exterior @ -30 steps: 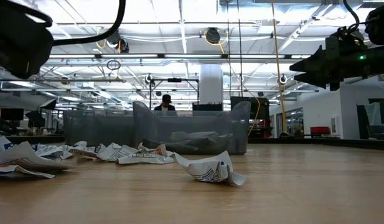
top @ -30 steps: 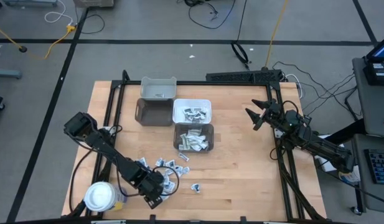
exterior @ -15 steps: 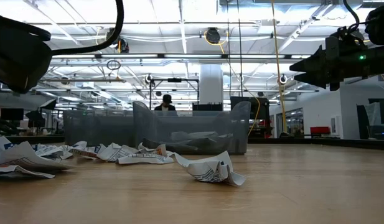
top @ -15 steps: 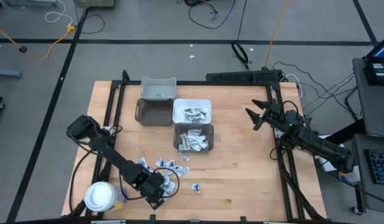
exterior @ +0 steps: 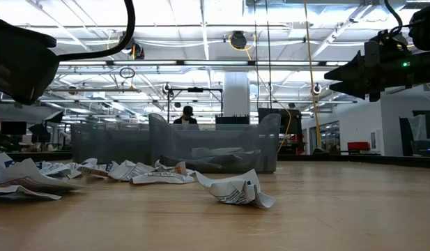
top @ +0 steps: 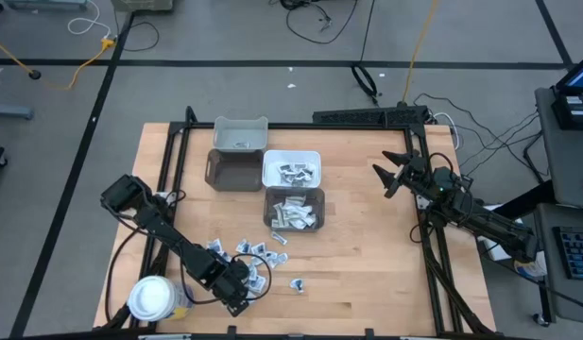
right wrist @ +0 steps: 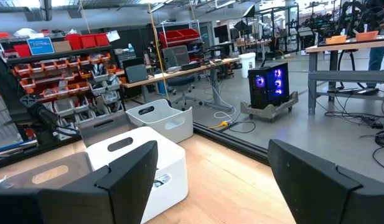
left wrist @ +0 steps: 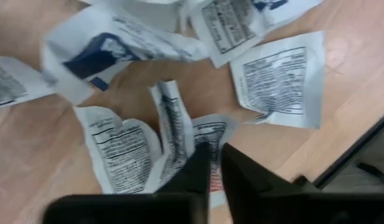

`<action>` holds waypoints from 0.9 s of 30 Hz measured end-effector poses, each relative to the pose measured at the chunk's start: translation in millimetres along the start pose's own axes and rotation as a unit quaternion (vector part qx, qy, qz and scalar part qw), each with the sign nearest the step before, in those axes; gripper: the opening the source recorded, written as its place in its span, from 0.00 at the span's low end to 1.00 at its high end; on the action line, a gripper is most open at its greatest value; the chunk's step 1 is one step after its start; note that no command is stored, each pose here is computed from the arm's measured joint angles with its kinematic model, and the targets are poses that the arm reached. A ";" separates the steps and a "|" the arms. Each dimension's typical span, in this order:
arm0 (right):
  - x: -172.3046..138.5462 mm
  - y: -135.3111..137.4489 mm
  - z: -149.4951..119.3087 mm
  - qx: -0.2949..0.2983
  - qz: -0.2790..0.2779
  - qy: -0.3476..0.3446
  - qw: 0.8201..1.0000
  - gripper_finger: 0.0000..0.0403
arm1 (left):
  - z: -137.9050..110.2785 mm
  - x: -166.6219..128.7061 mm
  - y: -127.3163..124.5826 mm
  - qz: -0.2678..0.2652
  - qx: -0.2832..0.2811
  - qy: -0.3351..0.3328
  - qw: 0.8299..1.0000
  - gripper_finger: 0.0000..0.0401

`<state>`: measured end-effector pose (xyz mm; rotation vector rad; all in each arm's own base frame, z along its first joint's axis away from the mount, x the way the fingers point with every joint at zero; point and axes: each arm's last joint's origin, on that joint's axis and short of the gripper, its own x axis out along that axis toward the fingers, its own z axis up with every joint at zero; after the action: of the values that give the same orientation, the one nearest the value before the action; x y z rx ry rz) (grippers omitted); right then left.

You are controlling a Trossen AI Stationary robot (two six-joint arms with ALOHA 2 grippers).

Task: Pick & Place First Aid Supplies
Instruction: Put the orange ointment pack into the gray bin

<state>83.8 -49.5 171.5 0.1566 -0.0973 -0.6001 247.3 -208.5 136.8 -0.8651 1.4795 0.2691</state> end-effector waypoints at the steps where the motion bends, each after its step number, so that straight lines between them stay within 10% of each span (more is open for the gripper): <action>1: 0.0 0.0 0.0 0.000 0.000 0.000 1.000 0.74 | 0.0 0.1 0.0 0.000 0.001 0.000 1.000 0.04; 9: 0.0 0.0 0.1 0.000 0.000 0.000 1.000 0.74 | -3.2 -10.2 -1.9 -0.020 0.026 0.025 0.999 0.01; 27: 0.0 0.0 0.1 0.000 0.000 0.000 1.000 0.74 | -32.2 -141.7 33.0 -0.086 0.173 0.011 0.981 0.00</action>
<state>83.8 -49.5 171.7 0.1565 -0.0976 -0.6001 183.9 -158.3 262.0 -0.7073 1.4089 -0.1256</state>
